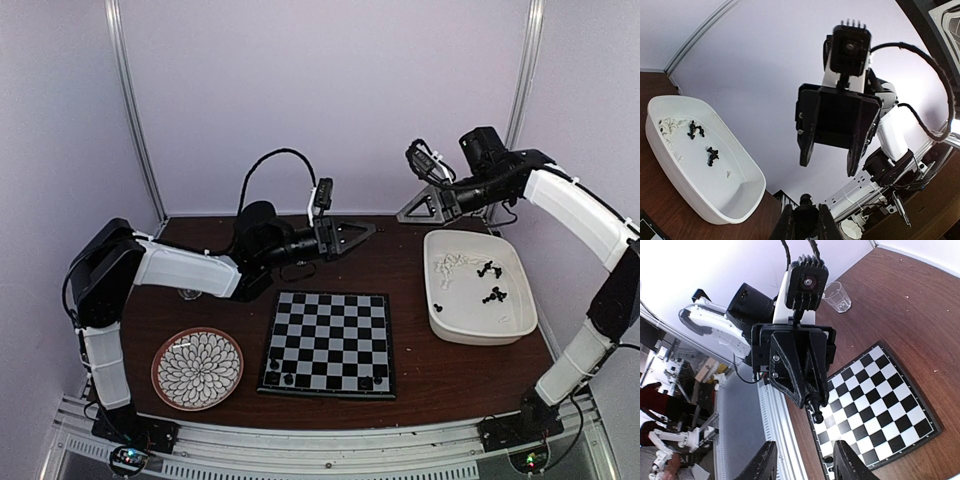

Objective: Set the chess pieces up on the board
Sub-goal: Pass from the left arm to the right

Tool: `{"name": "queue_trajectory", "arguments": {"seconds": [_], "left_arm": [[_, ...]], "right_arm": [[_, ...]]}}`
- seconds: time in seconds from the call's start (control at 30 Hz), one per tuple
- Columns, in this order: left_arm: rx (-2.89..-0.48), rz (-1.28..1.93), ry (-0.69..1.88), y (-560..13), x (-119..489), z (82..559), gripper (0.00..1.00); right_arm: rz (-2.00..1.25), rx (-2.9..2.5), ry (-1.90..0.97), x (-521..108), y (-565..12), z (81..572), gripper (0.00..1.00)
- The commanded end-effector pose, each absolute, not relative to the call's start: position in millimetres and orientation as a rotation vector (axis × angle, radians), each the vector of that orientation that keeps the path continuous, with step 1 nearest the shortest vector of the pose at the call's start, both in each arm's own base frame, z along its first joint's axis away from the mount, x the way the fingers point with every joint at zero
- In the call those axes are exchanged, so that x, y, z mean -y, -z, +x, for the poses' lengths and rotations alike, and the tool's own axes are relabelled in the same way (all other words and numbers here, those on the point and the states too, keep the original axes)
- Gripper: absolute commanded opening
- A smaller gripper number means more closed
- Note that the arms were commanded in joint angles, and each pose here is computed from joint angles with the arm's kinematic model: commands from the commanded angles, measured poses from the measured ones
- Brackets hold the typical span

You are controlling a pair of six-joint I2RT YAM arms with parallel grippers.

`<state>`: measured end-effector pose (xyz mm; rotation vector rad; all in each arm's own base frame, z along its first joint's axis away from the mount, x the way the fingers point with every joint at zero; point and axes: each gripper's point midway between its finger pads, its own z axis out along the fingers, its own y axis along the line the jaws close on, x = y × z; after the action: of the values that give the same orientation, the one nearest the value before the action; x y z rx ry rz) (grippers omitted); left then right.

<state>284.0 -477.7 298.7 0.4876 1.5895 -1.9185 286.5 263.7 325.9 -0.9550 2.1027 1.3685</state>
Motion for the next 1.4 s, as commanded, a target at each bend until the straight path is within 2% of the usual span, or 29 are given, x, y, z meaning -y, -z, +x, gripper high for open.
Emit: {"name": "queue_trajectory", "arguments": {"seconds": [0.0,0.27,0.43,0.9,1.1,1.2,1.37], "left_arm": [[-1.478,0.455,1.934,-318,473,287,0.07],[-1.463,0.447,1.961,-320,477,289,0.06],[-1.458,0.442,1.963,-320,477,290,0.06],[-1.44,0.431,1.965,-321,476,292,0.06],[-1.447,0.417,1.969,-317,477,294,0.06],[-1.449,0.417,1.973,-316,478,294,0.06],[-1.462,0.418,1.971,-313,479,294,0.08]], "right_arm": [[-0.879,-2.069,-1.61,-286,-337,294,0.41],[-0.897,-2.076,-1.64,-299,-334,291,0.4],[-0.896,-2.08,-1.655,-301,-331,291,0.34],[-0.886,-2.118,-1.642,-303,-318,293,0.3],[-0.887,-2.121,-1.649,-304,-316,292,0.22],[-0.886,-2.12,-1.647,-304,-316,292,0.13],[-0.885,-2.134,-1.608,-302,-314,293,0.05]]}}
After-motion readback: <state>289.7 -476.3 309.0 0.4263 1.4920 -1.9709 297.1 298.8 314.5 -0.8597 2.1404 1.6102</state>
